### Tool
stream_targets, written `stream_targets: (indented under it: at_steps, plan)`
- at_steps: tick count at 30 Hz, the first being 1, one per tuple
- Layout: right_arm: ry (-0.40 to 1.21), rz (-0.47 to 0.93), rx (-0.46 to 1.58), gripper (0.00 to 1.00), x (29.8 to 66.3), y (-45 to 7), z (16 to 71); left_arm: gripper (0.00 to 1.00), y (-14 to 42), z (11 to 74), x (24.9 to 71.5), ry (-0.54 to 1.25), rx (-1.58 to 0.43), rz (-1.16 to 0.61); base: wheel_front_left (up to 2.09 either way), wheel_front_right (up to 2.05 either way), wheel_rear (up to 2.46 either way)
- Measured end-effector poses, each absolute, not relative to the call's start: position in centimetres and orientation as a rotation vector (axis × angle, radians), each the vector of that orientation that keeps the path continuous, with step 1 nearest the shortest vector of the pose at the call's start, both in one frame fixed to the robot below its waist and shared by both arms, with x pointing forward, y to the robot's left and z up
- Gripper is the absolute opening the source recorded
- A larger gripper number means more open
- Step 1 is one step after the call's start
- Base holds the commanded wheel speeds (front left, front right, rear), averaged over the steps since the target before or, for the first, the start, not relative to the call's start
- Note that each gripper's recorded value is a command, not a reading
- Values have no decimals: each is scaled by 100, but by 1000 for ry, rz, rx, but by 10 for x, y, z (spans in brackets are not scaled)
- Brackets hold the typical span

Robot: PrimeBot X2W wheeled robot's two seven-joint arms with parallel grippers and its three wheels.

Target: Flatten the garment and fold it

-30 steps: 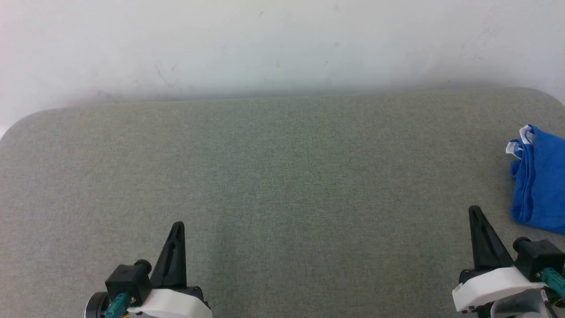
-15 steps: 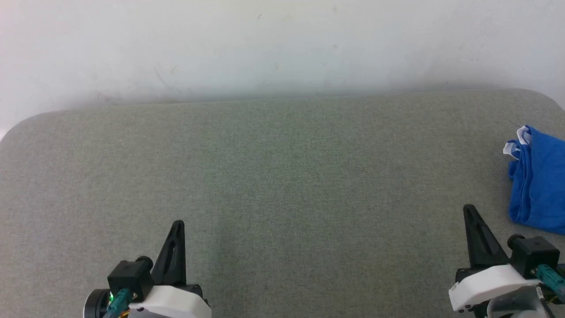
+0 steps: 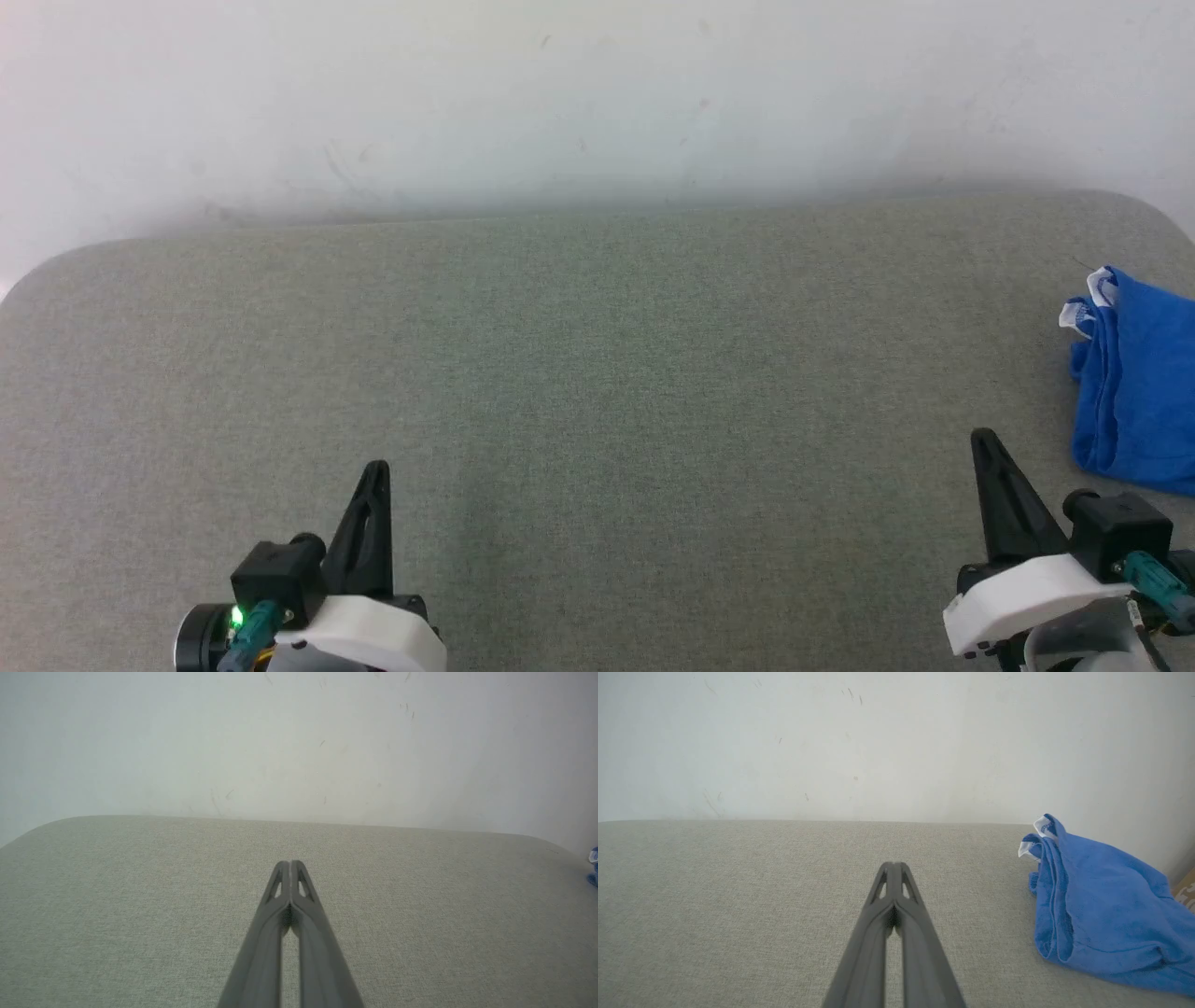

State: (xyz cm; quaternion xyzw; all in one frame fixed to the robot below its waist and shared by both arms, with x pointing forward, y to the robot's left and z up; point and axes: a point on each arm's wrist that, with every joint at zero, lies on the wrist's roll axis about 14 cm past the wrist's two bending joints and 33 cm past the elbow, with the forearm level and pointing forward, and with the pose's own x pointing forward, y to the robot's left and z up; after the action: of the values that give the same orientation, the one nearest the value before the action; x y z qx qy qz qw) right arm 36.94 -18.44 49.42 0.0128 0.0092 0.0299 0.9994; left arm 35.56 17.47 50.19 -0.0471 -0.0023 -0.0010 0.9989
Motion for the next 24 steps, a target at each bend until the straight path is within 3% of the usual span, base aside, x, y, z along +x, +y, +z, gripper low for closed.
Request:
stream_targets:
  at_steps: [24]
  plan:
    - [20, 83, 5, 0, 369, -177, 502, 0, 175, 508, 360, 2, -55, -6, 0, 0, 0]
